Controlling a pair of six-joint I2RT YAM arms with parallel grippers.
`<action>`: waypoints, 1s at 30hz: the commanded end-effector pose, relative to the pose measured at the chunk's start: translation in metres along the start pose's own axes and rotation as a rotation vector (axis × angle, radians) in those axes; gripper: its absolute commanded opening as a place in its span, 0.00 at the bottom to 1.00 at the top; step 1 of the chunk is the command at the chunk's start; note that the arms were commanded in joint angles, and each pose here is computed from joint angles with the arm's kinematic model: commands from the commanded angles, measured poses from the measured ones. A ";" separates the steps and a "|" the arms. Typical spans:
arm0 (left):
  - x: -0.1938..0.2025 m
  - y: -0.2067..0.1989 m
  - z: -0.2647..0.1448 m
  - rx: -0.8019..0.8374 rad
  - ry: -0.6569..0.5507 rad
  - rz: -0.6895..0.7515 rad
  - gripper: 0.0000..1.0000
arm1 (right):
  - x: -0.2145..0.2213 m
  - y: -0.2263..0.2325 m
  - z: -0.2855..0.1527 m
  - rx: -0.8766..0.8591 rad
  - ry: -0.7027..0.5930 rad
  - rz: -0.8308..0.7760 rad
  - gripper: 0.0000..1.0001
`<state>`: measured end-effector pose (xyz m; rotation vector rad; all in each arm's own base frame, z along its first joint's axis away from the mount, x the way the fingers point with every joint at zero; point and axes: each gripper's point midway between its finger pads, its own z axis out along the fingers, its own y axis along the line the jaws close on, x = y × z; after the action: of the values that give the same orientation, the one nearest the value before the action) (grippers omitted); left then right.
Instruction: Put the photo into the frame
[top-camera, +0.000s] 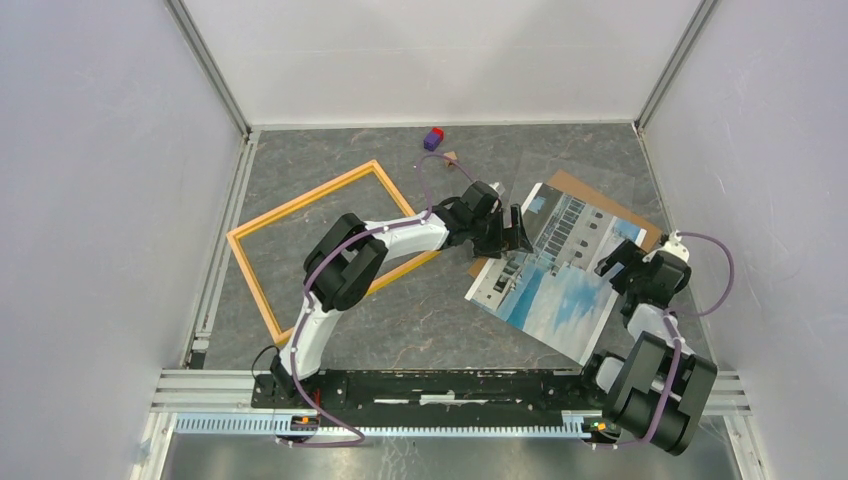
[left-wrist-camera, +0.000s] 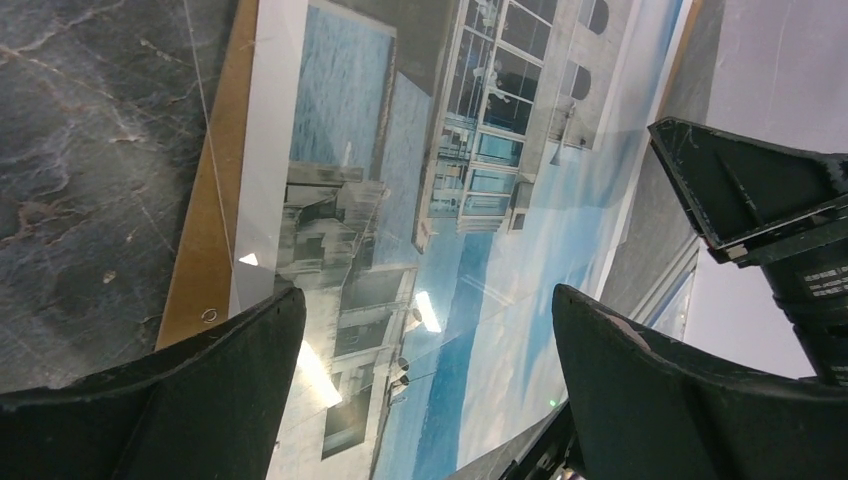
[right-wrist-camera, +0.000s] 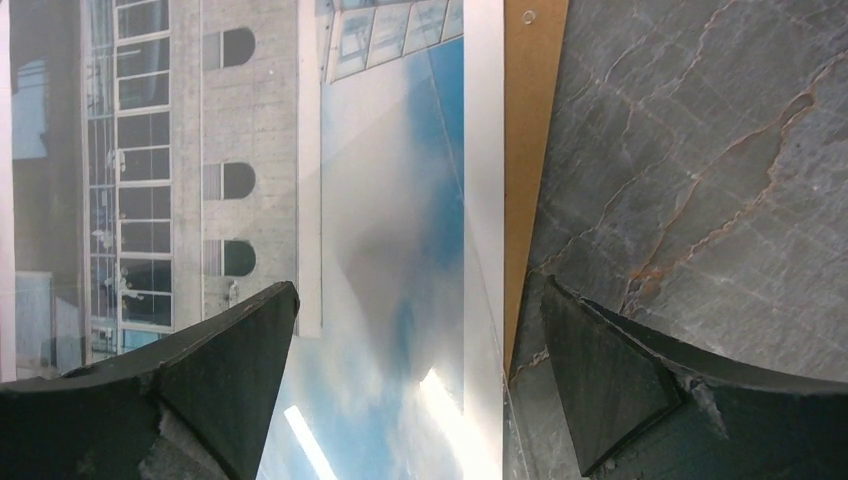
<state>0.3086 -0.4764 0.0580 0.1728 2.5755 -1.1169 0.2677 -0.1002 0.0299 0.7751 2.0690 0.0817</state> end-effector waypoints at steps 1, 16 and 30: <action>-0.003 0.000 0.003 -0.021 -0.002 -0.051 1.00 | 0.043 0.000 -0.011 -0.025 0.127 0.036 0.98; 0.004 0.012 0.006 -0.054 0.019 -0.053 1.00 | 0.048 0.037 -0.024 -0.230 0.187 0.029 0.92; -0.006 0.039 -0.010 -0.107 -0.006 -0.041 1.00 | 0.078 0.014 -0.035 -0.125 0.249 -0.006 0.98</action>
<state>0.3186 -0.4674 0.0542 0.1343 2.5910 -1.0877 0.2493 -0.0487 0.0338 0.6182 2.1269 0.3265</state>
